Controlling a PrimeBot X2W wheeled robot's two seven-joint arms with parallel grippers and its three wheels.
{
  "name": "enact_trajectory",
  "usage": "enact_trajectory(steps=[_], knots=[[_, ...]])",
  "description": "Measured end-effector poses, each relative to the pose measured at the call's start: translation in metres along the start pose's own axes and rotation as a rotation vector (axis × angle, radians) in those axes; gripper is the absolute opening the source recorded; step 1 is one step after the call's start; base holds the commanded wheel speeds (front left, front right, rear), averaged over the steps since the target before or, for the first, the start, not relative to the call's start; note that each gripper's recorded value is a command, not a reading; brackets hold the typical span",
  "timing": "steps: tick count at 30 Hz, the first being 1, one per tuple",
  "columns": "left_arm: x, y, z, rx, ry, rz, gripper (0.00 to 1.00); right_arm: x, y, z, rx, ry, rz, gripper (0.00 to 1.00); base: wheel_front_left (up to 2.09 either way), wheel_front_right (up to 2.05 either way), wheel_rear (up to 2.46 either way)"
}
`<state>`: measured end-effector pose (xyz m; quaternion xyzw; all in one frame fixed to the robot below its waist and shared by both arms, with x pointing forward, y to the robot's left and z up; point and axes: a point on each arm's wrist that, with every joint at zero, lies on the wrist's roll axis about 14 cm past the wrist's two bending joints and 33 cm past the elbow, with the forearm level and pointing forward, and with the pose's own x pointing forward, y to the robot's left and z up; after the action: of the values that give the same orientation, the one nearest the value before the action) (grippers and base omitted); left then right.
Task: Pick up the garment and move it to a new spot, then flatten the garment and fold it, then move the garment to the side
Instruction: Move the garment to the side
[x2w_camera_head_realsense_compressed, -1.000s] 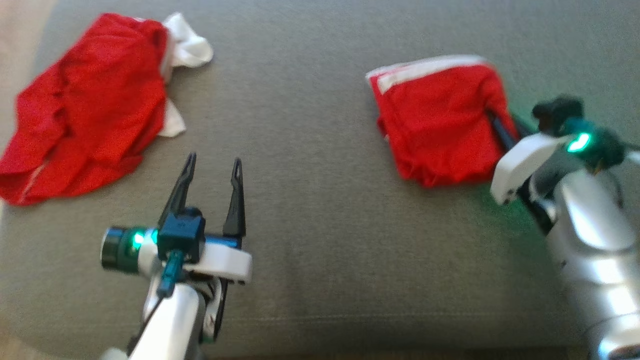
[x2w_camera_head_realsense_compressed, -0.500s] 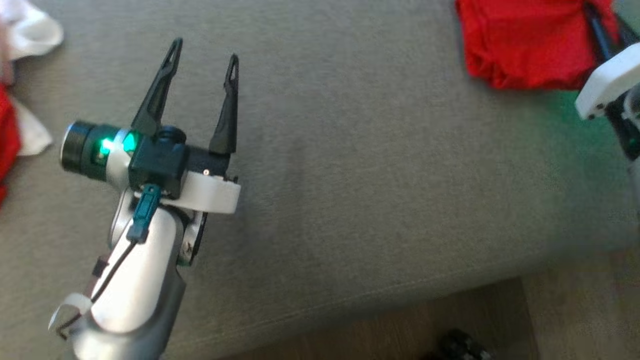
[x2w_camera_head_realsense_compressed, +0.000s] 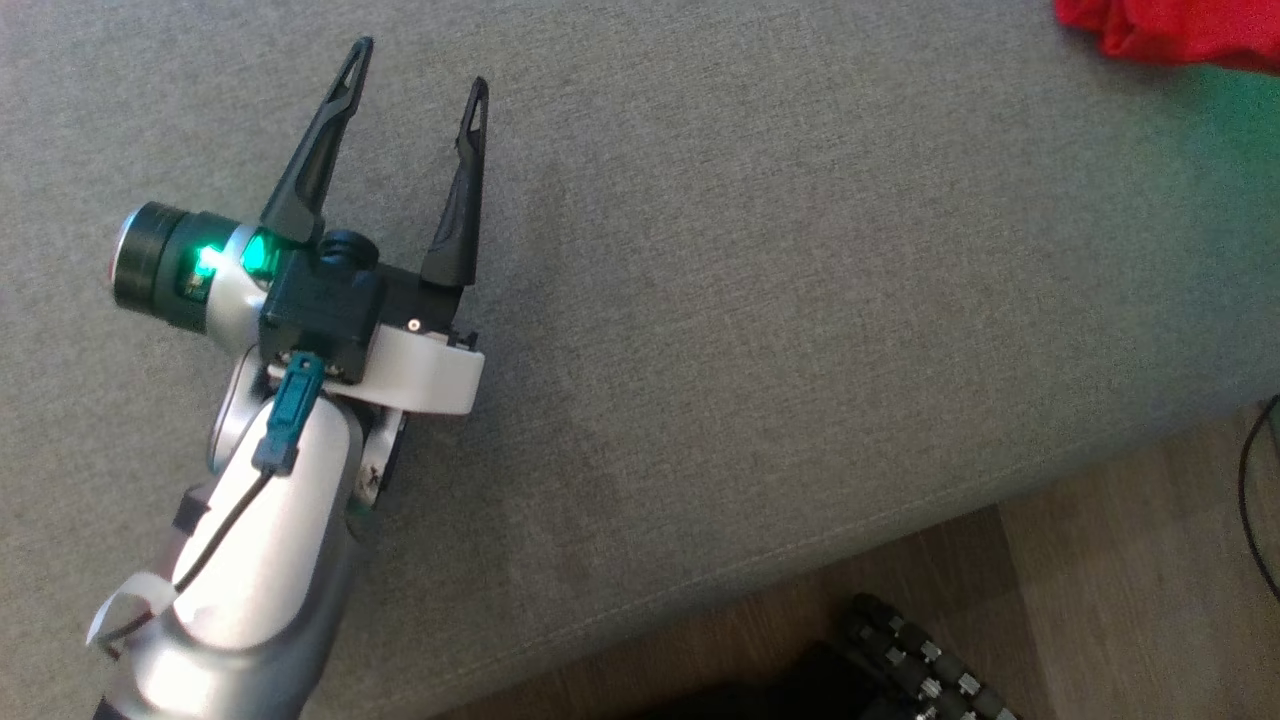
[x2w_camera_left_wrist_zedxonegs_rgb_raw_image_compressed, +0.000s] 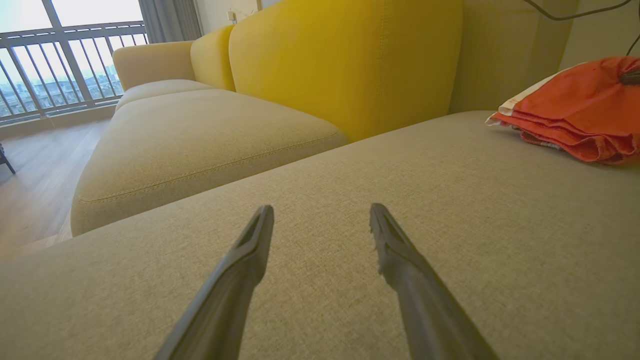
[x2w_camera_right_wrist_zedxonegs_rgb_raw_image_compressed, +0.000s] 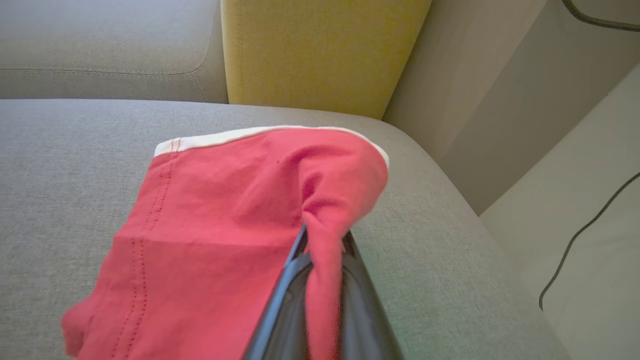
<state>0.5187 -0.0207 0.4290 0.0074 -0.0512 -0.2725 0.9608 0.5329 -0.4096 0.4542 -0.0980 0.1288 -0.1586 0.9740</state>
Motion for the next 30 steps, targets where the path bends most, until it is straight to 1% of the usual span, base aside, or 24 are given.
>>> enact_trajectory(steps=[1,2,3,5,10,16,19,22,25,30], knots=[[0.0,0.0,-0.001,0.0,0.001,-0.001,1.0,0.0,-0.001,-0.002,-0.001,0.004,-0.004,0.0,0.0,0.0,0.0],[0.0,0.0,-0.001,0.0,0.002,-0.001,1.0,0.0,-0.002,-0.004,-0.001,0.01,-0.009,0.15,0.0,0.0,0.0],[-0.001,0.0,-0.001,0.0,0.003,0.0,1.0,0.0,-0.004,-0.005,0.004,0.012,-0.017,0.89,0.0,0.0,0.0],[-0.002,0.002,0.0,0.003,0.003,0.003,1.0,0.0,-0.007,-0.005,0.024,0.005,-0.031,1.0,0.0,0.0,0.0],[-0.005,0.003,0.011,0.009,-0.009,0.013,1.0,0.0,-0.002,0.011,0.018,-0.048,-0.021,1.0,0.0,0.0,0.0],[-0.015,0.009,0.034,0.018,-0.028,0.06,1.0,-0.008,0.013,0.056,0.008,-0.171,0.019,1.0,0.0,0.0,0.0],[-0.025,0.009,0.045,0.014,-0.032,0.084,1.0,-0.015,0.025,0.084,0.025,-0.247,0.048,1.0,0.0,0.0,0.0],[-0.035,0.016,0.059,0.018,-0.043,0.13,1.0,-0.027,0.05,0.105,0.049,-0.309,0.107,1.0,0.0,0.0,0.0],[-0.048,0.023,0.074,0.024,-0.054,0.177,1.0,-0.044,0.077,0.114,0.087,-0.342,0.175,1.0,0.0,0.0,0.0],[-0.083,0.039,0.086,0.036,-0.038,0.282,1.0,-0.076,0.124,0.127,0.211,-0.401,0.292,1.0,0.0,0.0,0.0]])
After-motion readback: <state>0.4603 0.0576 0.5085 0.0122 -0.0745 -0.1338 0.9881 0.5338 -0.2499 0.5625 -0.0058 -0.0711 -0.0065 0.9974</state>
